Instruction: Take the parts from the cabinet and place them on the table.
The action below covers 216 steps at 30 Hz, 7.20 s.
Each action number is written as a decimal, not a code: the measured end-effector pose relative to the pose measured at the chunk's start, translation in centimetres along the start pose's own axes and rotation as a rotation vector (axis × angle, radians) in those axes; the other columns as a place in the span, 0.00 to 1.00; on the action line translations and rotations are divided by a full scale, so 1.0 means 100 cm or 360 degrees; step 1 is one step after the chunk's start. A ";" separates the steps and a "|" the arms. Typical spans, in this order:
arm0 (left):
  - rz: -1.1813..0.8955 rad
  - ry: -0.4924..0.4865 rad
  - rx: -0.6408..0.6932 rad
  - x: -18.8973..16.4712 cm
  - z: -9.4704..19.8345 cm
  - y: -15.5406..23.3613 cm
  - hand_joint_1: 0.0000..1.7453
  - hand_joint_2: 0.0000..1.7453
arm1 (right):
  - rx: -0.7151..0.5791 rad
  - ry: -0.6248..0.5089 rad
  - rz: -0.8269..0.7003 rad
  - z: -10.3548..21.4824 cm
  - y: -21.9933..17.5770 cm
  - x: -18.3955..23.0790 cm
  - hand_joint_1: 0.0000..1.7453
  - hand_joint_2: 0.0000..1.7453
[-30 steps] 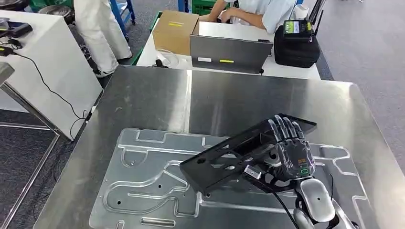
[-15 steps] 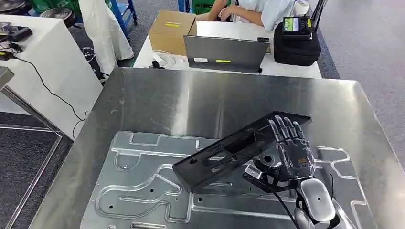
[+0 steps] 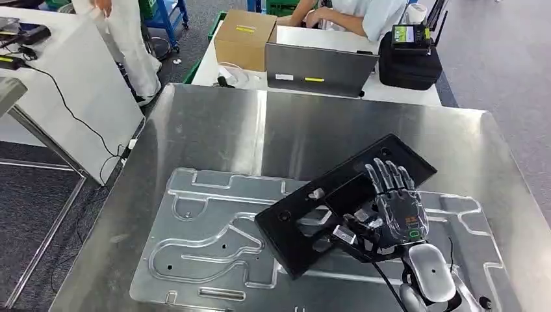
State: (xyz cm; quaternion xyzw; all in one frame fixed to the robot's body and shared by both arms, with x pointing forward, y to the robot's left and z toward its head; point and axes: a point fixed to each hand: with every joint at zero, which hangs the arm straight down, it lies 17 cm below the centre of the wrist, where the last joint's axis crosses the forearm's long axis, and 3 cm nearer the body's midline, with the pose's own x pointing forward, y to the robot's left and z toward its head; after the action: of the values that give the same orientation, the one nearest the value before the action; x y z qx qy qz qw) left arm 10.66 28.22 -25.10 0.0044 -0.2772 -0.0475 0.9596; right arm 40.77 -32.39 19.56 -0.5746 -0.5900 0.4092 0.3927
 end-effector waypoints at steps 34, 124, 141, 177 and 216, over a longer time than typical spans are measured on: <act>0.0015 -0.0003 -0.0020 0.002 0.000 -0.005 0.00 0.00 | 0.0020 -0.0004 0.0001 0.001 0.003 0.001 0.00 0.00; 0.0138 0.0055 0.0165 -0.010 0.005 0.006 0.00 0.00 | 0.2233 0.1843 -0.1318 0.511 0.242 0.084 0.00 0.00; 0.0131 0.0076 0.0118 -0.019 0.001 -0.003 0.00 0.00 | 0.2364 0.1934 -0.1424 0.532 0.238 0.101 0.00 0.00; 0.0070 0.0088 0.0092 -0.023 0.005 0.003 0.00 0.00 | 0.2426 0.1869 -0.1467 0.531 0.236 0.103 0.00 0.00; 0.0043 0.0098 0.0105 -0.022 0.008 0.009 0.00 0.00 | 0.2424 0.1847 -0.1465 0.532 0.236 0.095 0.00 0.00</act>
State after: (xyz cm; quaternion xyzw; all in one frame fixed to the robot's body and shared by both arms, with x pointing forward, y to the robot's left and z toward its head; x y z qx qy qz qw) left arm 8.46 29.38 -25.62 0.0337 -0.2489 -0.0252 0.9676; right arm -0.77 -24.43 -21.57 -0.0059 -0.0612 0.1459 0.9874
